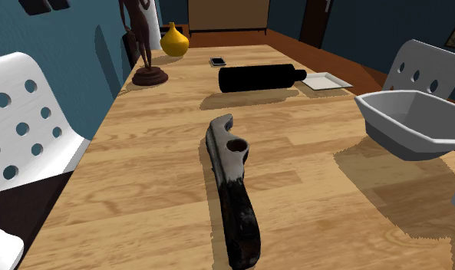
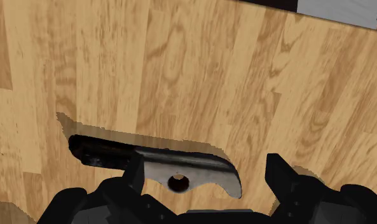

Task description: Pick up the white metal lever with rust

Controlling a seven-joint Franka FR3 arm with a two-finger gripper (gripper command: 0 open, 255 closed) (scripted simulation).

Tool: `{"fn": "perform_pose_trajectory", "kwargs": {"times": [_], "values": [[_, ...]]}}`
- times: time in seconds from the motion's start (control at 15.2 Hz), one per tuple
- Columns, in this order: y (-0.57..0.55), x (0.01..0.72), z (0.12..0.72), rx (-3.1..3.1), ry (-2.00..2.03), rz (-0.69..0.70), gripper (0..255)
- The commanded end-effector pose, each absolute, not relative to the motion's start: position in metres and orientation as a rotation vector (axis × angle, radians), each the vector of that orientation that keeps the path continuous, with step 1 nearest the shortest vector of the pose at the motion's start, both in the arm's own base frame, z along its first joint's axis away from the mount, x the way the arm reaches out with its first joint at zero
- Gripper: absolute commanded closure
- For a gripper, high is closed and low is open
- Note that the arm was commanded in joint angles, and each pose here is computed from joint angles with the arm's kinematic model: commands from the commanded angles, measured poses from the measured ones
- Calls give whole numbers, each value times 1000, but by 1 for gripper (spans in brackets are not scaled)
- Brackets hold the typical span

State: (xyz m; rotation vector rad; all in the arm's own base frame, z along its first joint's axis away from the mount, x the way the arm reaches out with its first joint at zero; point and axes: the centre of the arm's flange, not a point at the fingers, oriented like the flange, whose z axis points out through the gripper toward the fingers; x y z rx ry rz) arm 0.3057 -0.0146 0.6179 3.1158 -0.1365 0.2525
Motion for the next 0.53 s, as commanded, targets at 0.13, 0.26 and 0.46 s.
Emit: {"fn": "perform_pose_trajectory", "kwargs": {"times": [0.13, 0.26, 0.46], "values": [[-32, 316, 600, 3121, -9, 248, 0], [-49, 328, 582, 3122, 119, 243, 0], [-73, 348, 555, 3112, 311, 234, 0]]}}
